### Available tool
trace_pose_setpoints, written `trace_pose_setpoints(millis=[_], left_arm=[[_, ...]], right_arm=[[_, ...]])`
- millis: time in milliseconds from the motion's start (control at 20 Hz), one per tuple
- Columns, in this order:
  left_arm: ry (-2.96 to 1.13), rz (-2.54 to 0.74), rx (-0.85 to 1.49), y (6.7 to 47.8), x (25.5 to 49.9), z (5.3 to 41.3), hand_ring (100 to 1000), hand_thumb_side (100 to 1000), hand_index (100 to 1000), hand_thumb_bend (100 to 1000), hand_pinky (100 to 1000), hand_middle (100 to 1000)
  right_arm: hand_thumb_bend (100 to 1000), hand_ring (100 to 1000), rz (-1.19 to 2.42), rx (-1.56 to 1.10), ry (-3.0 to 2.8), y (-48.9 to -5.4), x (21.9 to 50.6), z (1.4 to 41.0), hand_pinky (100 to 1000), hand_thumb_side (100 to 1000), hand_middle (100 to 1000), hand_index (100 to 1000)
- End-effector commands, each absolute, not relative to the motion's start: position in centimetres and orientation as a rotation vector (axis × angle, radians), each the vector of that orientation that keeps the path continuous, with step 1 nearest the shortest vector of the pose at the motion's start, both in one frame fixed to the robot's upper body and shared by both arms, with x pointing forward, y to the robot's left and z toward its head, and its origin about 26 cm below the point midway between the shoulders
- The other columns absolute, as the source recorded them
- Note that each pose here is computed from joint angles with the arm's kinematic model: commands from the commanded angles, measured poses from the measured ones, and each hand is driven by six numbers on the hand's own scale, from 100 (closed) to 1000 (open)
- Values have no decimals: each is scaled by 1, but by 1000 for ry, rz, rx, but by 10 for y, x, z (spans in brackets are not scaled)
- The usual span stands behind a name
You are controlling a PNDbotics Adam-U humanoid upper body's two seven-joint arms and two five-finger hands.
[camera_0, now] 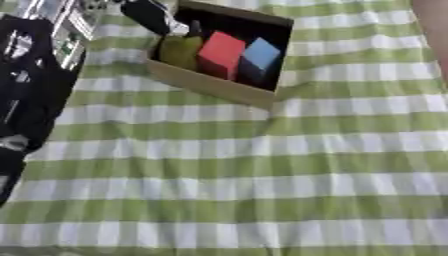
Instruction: Pick up objects on the table and place them in the box.
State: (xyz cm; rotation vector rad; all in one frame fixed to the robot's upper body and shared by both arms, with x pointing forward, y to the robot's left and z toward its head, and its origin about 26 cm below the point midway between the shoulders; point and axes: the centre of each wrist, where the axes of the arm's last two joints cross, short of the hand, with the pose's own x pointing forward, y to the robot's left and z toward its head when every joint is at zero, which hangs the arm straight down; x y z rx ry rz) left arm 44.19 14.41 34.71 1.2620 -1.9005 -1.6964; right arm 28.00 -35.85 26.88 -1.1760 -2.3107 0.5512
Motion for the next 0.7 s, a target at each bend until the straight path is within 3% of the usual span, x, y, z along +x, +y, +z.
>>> trace_pose_setpoints(millis=[50,150,250,350,500,650,700], left_arm=[[-1975,-1609,1304,156,425,375,865,618,919,522,886,833],[-2072,-1511,1298,161,411,386,858,566,923,364,882,829],[-2229,-1374,1275,171,389,397,836,491,911,300,867,810],[-2417,-1215,1159,182,363,401,809,487,905,205,851,786],[-2635,-958,854,201,332,395,783,520,904,173,831,762],[-2749,-687,602,217,312,381,754,458,887,167,802,730],[-2773,-602,527,220,308,375,752,501,889,149,801,728]], right_arm=[[100,927,562,-1193,-2330,-358,277,277,874,469,552,832],[100,925,563,-1198,-2336,-358,277,277,874,470,555,832],[100,922,556,-1214,-2353,-359,276,279,875,470,566,838],[100,918,534,-1241,-2383,-360,276,281,875,470,577,844],[100,912,493,-1273,-2439,-359,276,282,876,467,586,839],[100,912,484,-1274,-2493,-356,278,282,885,412,604,841],[100,916,485,-1272,-2506,-355,278,281,887,396,615,844]])
